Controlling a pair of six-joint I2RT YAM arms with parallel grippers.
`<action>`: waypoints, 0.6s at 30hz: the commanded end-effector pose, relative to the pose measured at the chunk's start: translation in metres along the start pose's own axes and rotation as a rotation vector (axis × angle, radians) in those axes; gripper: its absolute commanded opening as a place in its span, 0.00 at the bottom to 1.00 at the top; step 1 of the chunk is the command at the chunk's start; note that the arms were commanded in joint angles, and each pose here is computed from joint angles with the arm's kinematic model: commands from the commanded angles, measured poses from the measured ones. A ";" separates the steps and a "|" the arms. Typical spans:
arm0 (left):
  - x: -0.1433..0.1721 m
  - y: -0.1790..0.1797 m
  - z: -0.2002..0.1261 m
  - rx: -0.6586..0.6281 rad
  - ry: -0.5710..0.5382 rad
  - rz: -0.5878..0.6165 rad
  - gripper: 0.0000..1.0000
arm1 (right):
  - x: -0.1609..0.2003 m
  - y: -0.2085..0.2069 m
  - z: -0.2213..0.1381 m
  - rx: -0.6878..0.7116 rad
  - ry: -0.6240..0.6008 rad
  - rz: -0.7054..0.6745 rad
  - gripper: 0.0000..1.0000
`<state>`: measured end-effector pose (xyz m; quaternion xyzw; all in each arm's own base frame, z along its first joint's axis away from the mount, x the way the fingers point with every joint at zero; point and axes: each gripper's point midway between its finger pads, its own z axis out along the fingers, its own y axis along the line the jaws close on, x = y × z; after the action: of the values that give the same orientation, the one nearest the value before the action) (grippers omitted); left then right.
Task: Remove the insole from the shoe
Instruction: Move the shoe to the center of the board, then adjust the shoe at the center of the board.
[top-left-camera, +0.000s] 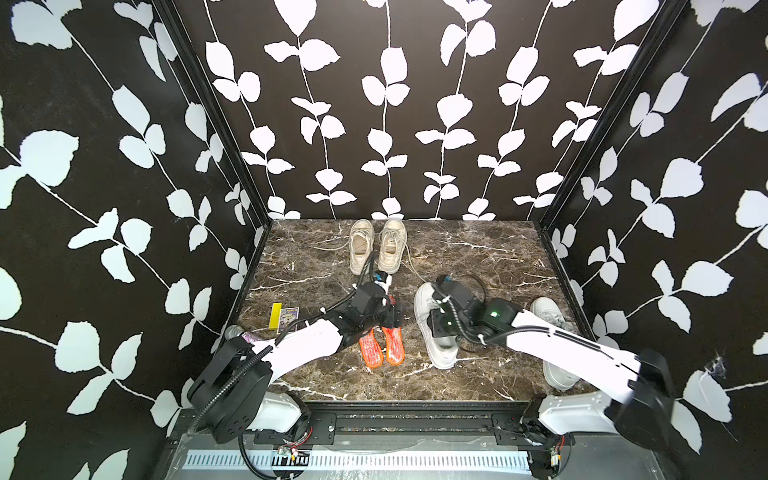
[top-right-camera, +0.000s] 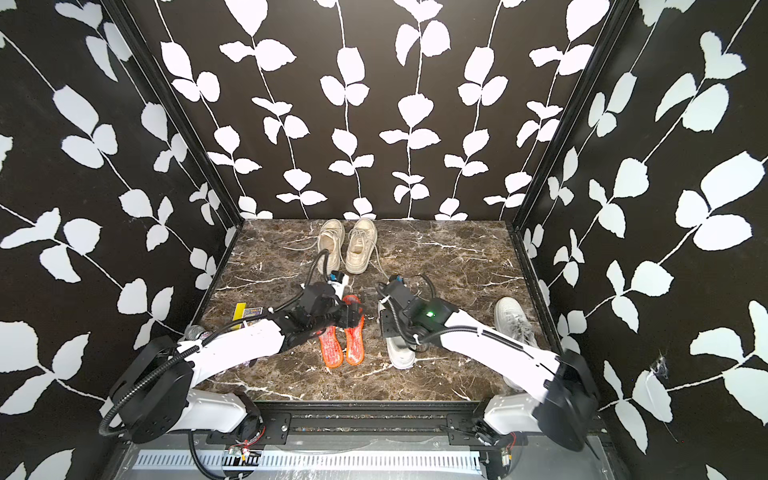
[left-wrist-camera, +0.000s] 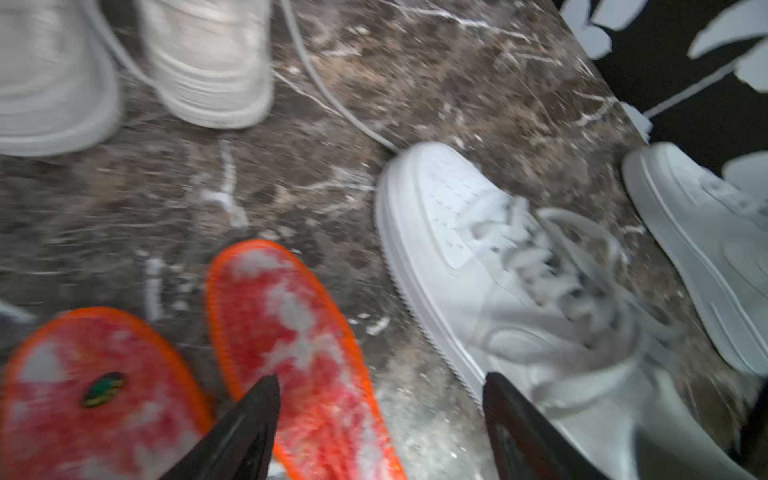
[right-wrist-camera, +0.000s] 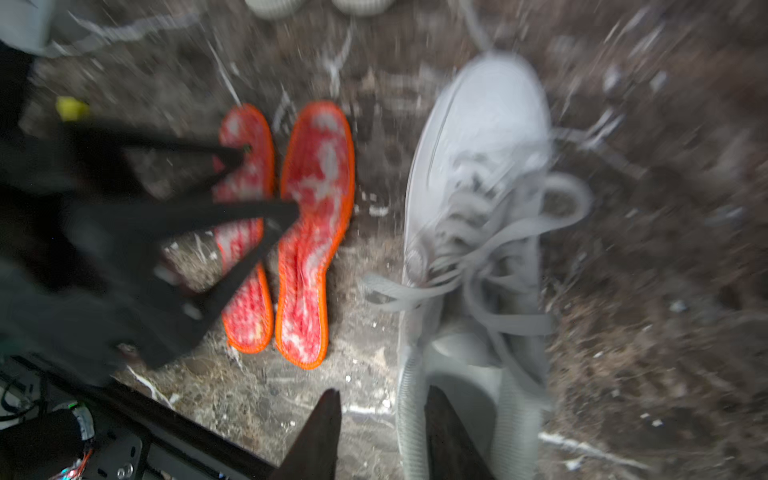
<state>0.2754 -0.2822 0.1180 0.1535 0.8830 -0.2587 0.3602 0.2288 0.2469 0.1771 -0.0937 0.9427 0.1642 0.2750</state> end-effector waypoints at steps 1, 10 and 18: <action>-0.008 -0.035 0.001 0.078 -0.034 0.030 0.77 | 0.005 -0.036 -0.011 0.115 -0.021 -0.033 0.34; 0.017 -0.077 0.012 0.142 -0.005 0.073 0.76 | 0.020 -0.064 -0.004 0.149 -0.013 -0.009 0.34; 0.020 -0.086 0.026 0.135 0.025 0.055 0.74 | 0.026 -0.066 0.007 0.131 -0.011 -0.021 0.37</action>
<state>0.2297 -0.3577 0.1023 0.2216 0.8691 -0.2947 0.3297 0.2229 0.1834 0.1344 -0.0833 0.9552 0.0896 0.2696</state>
